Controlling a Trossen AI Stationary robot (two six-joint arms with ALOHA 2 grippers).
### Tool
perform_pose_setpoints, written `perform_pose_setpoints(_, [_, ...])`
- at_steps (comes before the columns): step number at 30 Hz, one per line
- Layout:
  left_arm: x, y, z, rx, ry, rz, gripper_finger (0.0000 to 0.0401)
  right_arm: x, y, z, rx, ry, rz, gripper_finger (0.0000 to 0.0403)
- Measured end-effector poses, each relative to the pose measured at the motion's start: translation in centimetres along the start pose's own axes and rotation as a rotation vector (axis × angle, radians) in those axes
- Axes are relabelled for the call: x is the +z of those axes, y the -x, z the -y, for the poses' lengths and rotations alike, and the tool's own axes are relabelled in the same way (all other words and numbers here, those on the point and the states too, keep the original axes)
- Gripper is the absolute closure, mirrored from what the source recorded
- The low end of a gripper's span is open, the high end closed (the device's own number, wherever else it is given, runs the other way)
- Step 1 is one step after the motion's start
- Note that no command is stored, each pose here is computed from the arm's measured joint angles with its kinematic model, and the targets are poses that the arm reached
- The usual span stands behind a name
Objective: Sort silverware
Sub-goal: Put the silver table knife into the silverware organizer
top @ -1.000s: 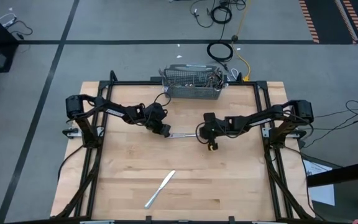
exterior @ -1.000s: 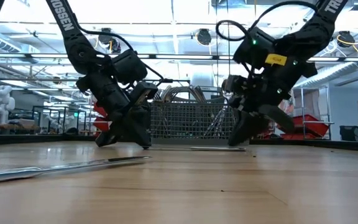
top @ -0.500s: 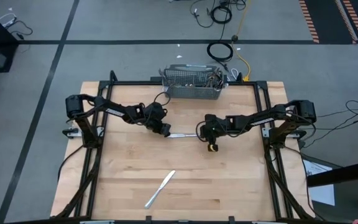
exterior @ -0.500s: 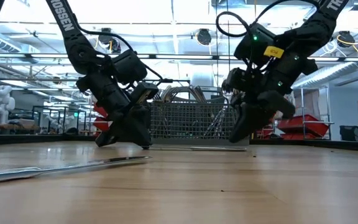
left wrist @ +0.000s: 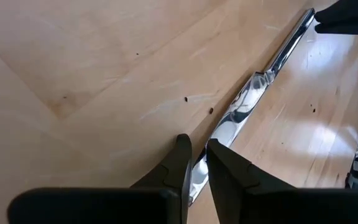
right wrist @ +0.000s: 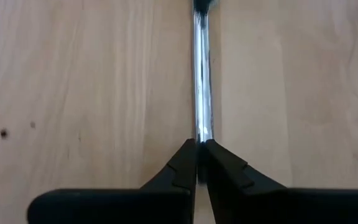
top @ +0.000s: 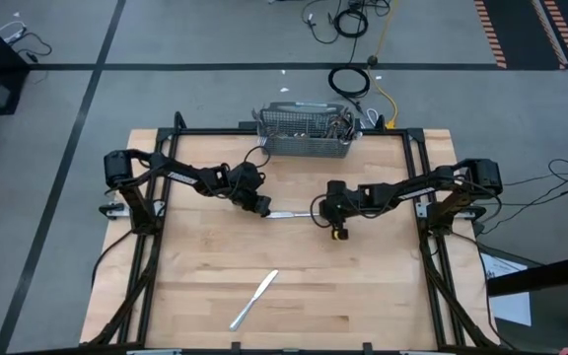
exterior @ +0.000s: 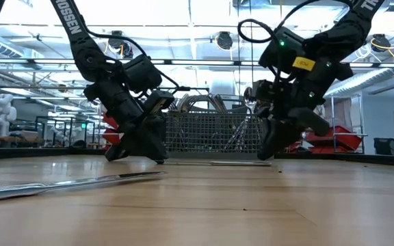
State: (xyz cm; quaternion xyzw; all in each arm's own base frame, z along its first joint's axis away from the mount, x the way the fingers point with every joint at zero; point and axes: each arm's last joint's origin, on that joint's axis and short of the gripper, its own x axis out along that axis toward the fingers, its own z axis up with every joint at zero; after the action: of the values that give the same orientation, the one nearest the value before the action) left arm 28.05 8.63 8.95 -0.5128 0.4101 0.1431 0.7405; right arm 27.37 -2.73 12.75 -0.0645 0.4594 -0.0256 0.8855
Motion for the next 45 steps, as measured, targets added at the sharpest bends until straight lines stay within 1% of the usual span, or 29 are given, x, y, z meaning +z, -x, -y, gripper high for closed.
perform_pose_setpoints(3, [0.0,0.0,0.0,0.001,0.0,0.001,0.034,-0.4,0.0,0.0,0.005,0.002,-0.037,0.0383])
perform_pose_setpoints(12, [0.0,0.0,0.0,0.003,-0.004,-0.002,0.034,-0.5,0.0,0.0,0.006,-0.011,-0.049,0.0383])
perform_pose_setpoints(14, [-0.1,0.1,-0.1,-0.001,0.004,-0.027,0.034,-0.8,0.0,-0.1,0.005,-0.029,-0.052,0.0383])
perform_pose_setpoints(18, [-0.5,0.3,-0.6,-0.04,0.036,-0.151,0.0335,-1.6,-0.2,-0.2,0.001,-0.052,-0.035,0.0383])
perform_pose_setpoints(22, [-0.4,0.7,-1.0,-0.071,0.053,-0.214,0.0309,-1.6,-0.3,-0.2,-0.003,-0.064,-0.014,0.0383])
perform_pose_setpoints(29, [0.0,1.0,-1.4,-0.095,0.083,-0.226,0.0241,-1.5,-0.3,-0.2,-0.005,-0.081,0.003,0.0383])
perform_pose_setpoints(34, [-0.4,0.8,-1.0,-0.095,0.112,-0.245,0.0204,-1.4,-0.3,-0.2,-0.006,-0.081,0.011,0.0383])
perform_pose_setpoints(37, [-0.6,0.6,-0.8,-0.089,0.124,-0.245,0.0194,-1.3,-0.3,-0.2,-0.007,-0.082,0.021,0.0383])
perform_pose_setpoints(45, [-0.8,0.5,-0.7,-0.094,0.112,-0.24,0.0191,-1.2,-0.3,-0.1,-0.01,-0.083,0.036,0.0383])
